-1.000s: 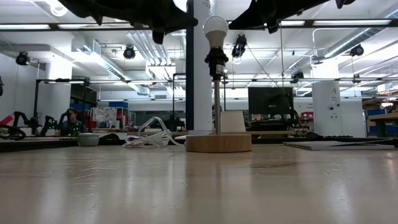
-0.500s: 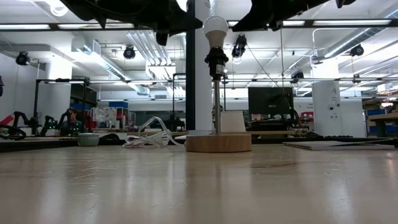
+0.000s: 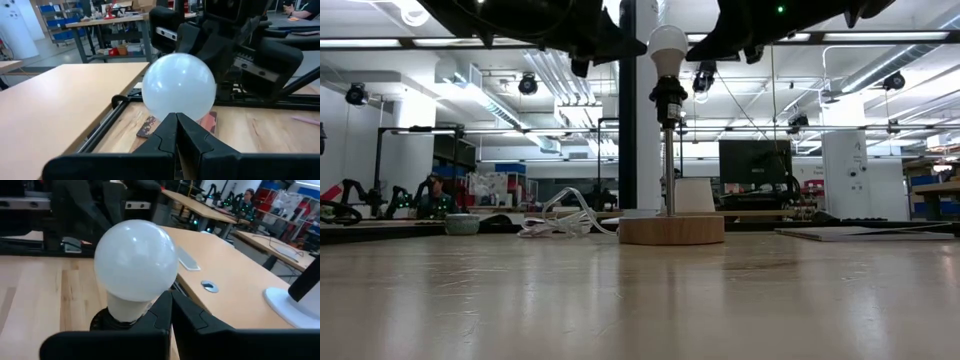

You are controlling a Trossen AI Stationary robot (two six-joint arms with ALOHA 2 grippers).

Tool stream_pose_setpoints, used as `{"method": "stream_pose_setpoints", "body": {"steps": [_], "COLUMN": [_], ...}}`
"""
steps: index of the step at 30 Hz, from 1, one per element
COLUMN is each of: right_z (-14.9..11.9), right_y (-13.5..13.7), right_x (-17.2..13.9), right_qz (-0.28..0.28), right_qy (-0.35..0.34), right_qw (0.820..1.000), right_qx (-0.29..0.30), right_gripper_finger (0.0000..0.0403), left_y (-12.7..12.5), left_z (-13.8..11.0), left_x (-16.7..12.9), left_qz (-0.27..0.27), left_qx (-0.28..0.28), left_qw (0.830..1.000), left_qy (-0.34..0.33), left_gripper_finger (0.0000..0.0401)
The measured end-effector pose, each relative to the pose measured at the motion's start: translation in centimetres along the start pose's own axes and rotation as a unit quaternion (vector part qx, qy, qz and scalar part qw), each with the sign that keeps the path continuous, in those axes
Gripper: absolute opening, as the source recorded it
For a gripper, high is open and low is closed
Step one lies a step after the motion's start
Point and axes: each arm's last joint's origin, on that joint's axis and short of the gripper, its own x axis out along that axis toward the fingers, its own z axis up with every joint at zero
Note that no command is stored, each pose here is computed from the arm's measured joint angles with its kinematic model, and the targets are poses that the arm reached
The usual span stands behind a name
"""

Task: Screw lightbulb
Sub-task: Insert the lightbulb into the lamp

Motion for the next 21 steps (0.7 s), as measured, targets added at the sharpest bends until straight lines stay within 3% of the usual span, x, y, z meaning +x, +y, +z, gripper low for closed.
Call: {"method": "stream_pose_setpoints", "body": {"steps": [21], "right_z": [0.3], "right_y": [1.3], "right_x": [-0.6], "right_qz": [0.024], "right_qy": [-0.005], "right_qw": [1.0], "right_qx": [0.017], "right_gripper_finger": [0.0002], "left_y": [0.5], "left_z": [-0.3], "left_x": [0.3], "left_qz": [0.035], "left_qx": [0.003], "left_qw": [0.999], "left_qy": [0.004], "left_gripper_finger": [0.0]}}
